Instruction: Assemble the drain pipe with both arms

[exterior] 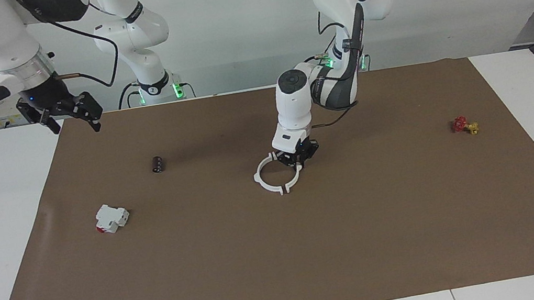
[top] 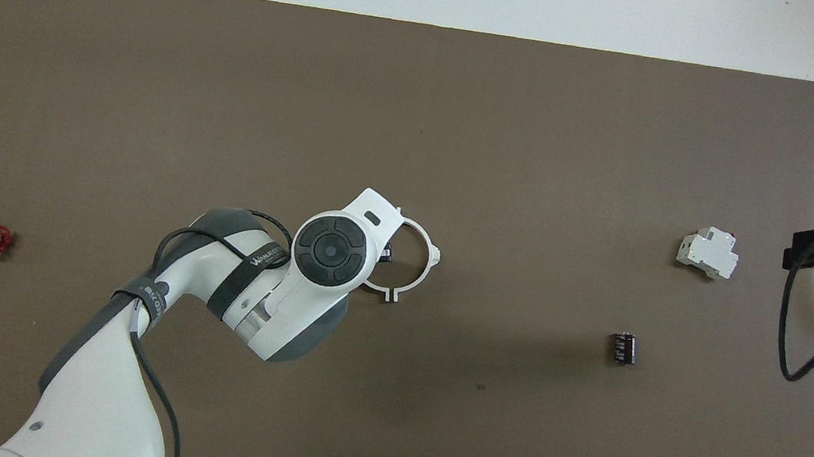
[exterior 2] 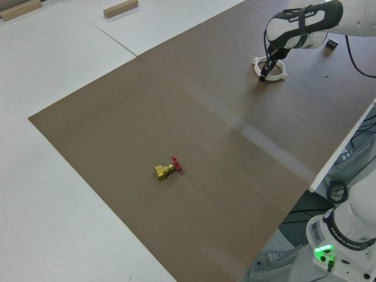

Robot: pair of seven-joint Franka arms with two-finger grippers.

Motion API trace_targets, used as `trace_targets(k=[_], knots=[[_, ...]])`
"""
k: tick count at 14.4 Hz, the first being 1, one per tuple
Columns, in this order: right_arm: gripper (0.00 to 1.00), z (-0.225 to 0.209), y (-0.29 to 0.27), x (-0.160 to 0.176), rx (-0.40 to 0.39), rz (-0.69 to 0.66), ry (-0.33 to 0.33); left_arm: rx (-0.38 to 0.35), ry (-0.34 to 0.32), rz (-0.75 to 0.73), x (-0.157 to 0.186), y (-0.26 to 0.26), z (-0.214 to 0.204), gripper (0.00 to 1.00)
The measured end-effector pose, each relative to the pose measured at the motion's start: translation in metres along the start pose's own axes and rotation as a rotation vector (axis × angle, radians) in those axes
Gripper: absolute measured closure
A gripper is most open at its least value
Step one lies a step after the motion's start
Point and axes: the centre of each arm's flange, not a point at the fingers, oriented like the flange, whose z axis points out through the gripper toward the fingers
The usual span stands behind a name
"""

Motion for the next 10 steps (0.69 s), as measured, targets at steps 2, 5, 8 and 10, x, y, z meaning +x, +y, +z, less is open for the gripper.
trace_targets(k=[2, 5, 8, 10], knots=[[0.0, 0.0, 0.0, 0.0, 0.0, 0.0, 0.0, 0.0, -0.004, -0.001, -0.0004, 0.0009, 0.0, 0.8], [0.0, 0.0, -0.0002, 0.0, 0.0, 0.0, 0.0, 0.001, -0.006, -0.001, -0.0006, 0.0012, 0.0, 0.8], [0.0, 0.0, -0.0002, 0.0, 0.0, 0.0, 0.0, 0.0, -0.007, 0.0, -0.0014, 0.0025, -0.0005, 0.8], [0.0, 0.0, -0.0002, 0.0, 0.0, 0.0, 0.0, -0.003, -0.006, 0.0, -0.0007, 0.0035, -0.0019, 0.8]])
